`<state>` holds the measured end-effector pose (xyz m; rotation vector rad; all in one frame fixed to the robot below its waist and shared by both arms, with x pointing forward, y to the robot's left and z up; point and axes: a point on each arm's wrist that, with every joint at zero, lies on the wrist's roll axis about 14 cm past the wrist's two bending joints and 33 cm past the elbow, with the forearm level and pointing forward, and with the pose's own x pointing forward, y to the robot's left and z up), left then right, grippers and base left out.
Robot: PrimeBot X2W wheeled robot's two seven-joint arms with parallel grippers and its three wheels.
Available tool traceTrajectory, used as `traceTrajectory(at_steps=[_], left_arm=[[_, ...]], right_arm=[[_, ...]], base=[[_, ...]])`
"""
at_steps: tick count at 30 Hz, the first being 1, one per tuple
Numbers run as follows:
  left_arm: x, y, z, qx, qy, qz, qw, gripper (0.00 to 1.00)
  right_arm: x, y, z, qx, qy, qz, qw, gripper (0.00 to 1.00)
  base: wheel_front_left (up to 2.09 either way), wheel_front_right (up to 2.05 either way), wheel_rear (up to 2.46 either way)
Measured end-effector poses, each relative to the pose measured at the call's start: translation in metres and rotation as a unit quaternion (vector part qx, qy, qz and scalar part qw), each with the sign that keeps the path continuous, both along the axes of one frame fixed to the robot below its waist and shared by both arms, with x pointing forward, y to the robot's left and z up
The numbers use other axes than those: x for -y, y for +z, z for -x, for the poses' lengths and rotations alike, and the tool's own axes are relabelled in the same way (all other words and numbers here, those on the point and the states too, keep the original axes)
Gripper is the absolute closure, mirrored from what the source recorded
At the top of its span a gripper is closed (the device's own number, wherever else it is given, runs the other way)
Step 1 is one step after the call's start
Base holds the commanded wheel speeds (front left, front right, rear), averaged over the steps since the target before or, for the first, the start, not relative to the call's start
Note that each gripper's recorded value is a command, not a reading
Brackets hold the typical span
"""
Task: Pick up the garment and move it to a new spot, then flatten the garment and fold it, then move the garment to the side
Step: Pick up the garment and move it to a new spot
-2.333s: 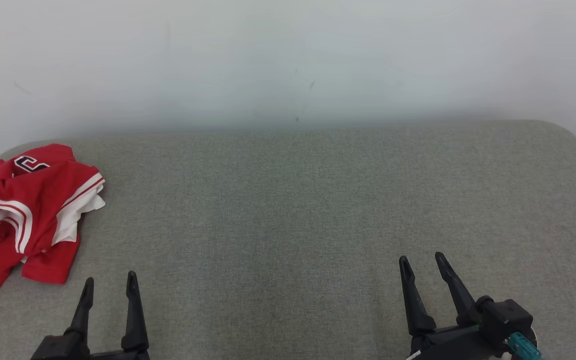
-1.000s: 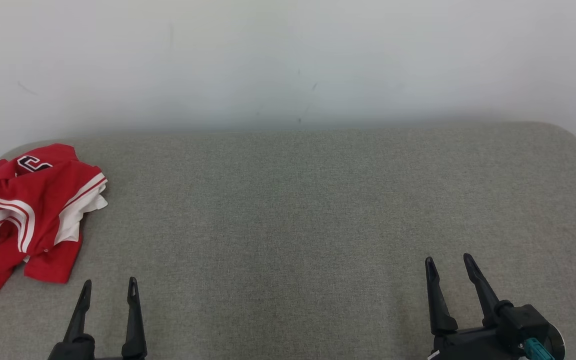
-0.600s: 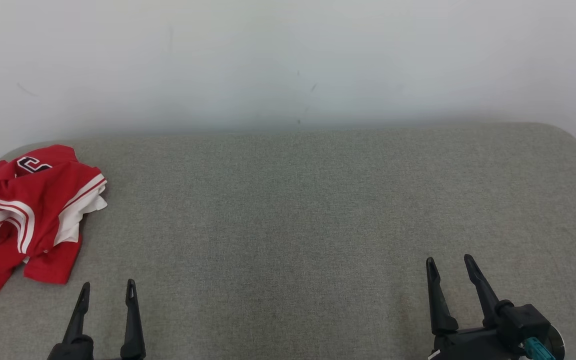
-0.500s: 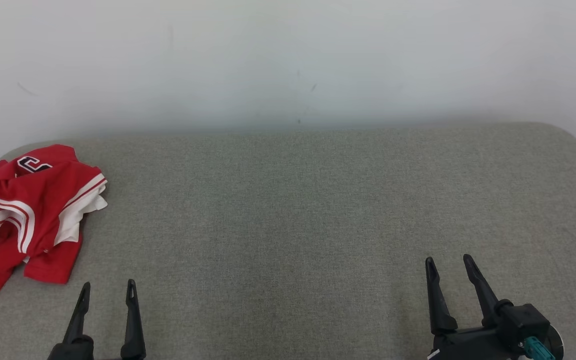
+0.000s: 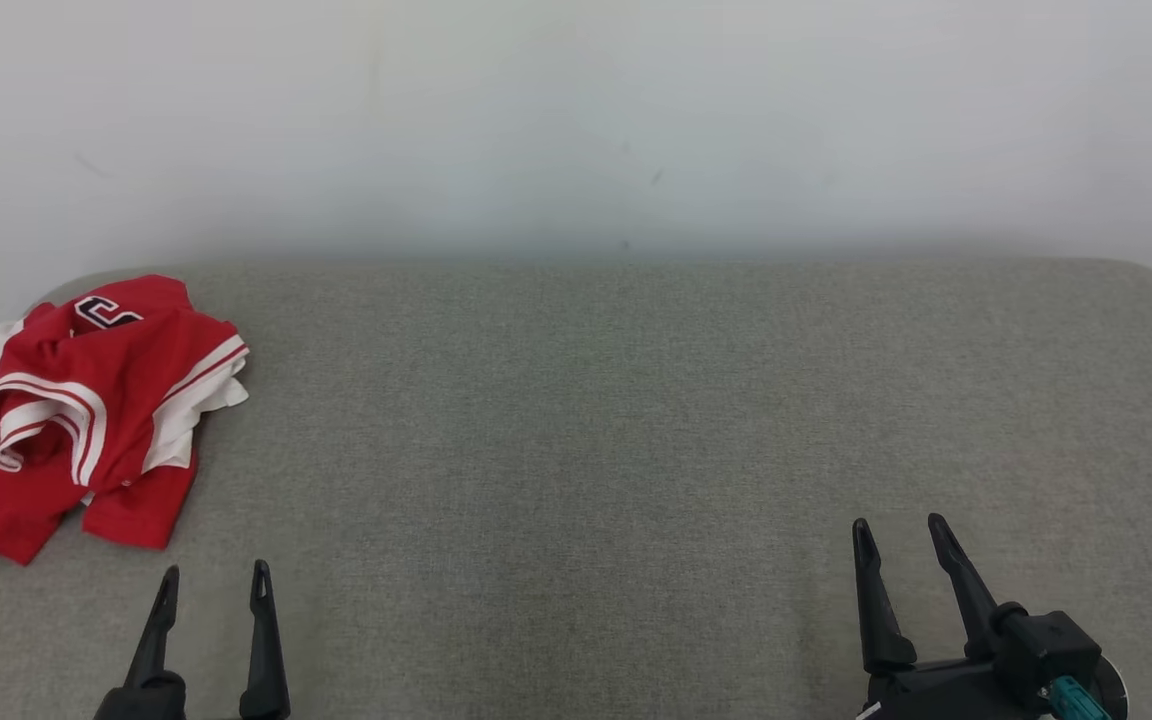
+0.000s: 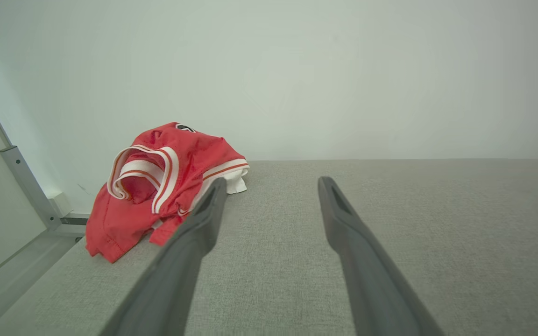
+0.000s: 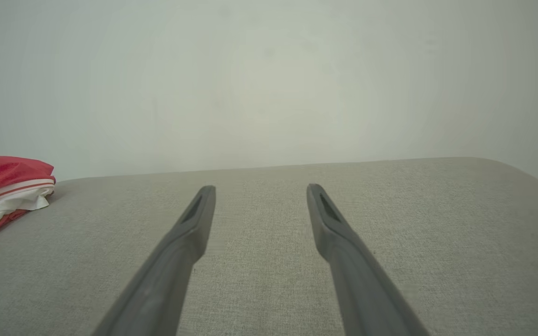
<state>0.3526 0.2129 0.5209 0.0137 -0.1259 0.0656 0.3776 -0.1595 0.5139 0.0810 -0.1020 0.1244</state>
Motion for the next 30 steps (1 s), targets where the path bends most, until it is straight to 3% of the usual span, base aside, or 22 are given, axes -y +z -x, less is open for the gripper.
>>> traceTrajectory(at_steps=[15,30], left_arm=[[-0.051,-0.008,0.038,-0.012,0.082,0.001,0.997,0.0],[-0.103,-0.016,0.092,-0.025,0.182,0.005,0.983,0.0]], right_arm=[[-0.05,-0.009,-0.016,-0.016,0.072,-0.005,0.997,0.0],[-0.117,-0.019,-0.03,-0.031,0.162,-0.002,0.986,0.0]], base=[[0.0,0.0,0.0],[0.0,0.0,0.0]])
